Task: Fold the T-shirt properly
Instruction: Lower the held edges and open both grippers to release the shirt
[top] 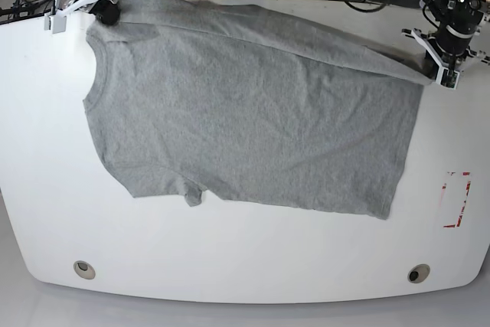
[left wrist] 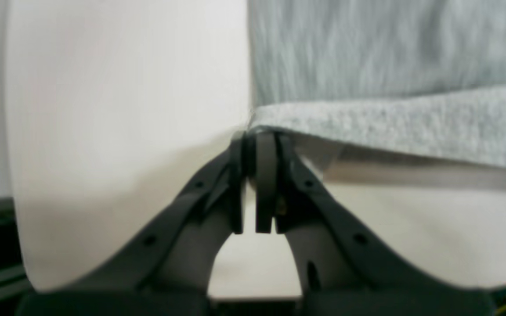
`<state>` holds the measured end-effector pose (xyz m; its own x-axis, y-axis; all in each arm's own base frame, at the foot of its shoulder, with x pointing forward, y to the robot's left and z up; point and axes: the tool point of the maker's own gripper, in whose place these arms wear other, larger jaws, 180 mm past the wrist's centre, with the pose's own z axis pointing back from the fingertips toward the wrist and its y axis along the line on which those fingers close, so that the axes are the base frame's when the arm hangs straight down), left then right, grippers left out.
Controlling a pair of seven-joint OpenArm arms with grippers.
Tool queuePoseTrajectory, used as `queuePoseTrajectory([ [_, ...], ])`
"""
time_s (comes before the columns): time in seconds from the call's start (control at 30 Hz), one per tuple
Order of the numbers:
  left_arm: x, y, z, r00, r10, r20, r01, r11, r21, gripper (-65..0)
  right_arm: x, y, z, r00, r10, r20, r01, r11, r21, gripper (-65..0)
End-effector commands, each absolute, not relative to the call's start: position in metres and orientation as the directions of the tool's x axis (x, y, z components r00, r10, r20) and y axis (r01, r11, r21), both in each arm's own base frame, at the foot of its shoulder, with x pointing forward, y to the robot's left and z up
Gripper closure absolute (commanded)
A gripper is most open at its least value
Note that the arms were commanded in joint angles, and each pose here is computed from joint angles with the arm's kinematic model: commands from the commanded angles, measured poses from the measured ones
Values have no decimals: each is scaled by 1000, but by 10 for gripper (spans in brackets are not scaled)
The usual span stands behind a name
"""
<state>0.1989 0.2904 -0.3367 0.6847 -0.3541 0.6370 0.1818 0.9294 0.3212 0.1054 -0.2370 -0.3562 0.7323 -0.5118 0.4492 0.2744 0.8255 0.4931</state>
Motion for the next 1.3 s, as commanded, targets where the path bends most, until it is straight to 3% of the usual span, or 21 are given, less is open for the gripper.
queuePoseTrajectory([
  [0.0, 192, 299, -331, 684, -360, 635, 171, 925, 341, 0, 98, -241, -351, 737, -497, 457, 268, 837, 477, 0],
  [0.23, 172, 323, -331, 743, -367, 559, 167, 911, 376, 0, 85, -238, -355, 759, -492, 427, 279, 837, 470, 0],
  [0.5, 171, 322, -332, 742, -385, 550, 191, 906, 377, 0, 85, -236, -355, 765, -488, 420, 275, 837, 473, 0],
  [1.03, 247, 320, -289, 597, -374, 710, 103, 913, 395, 0, 162, -233, -333, 685, -481, 547, 166, 834, 526, 0],
  [1.27, 283, 309, -291, 578, -423, 698, 151, 896, 418, 0, 192, -238, -351, 703, -455, 547, 157, 849, 504, 0],
])
